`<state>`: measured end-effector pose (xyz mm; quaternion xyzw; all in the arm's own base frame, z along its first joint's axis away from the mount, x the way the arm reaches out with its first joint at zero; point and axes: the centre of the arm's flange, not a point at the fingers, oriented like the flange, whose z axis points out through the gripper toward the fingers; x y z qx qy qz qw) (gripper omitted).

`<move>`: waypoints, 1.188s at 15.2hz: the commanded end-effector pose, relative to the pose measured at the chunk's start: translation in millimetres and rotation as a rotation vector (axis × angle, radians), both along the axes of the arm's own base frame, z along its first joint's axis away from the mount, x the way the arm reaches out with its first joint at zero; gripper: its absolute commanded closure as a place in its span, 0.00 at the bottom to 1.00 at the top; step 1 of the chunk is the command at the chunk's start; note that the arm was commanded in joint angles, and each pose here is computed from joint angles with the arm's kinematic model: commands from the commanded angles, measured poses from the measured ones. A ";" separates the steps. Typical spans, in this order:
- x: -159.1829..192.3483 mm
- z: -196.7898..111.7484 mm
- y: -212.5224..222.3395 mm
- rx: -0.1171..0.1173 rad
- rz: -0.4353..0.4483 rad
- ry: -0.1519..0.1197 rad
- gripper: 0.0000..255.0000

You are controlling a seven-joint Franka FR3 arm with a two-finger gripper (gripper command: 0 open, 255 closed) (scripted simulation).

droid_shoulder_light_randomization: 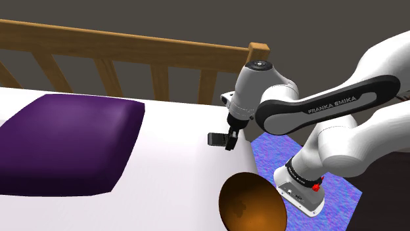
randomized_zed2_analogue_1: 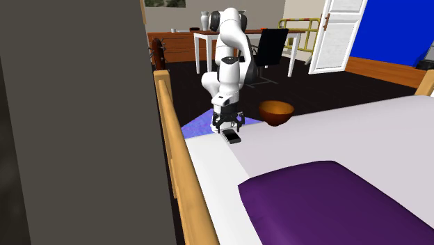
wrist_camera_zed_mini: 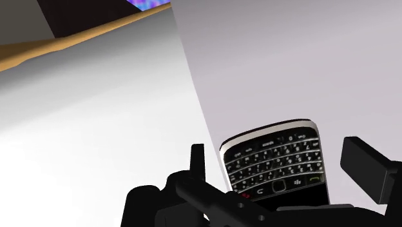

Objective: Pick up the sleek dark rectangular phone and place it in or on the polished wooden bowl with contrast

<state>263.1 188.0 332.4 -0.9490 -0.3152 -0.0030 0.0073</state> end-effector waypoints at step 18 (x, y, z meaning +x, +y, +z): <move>0.4 20.7 0.0 0.000 0.000 0.000 1.00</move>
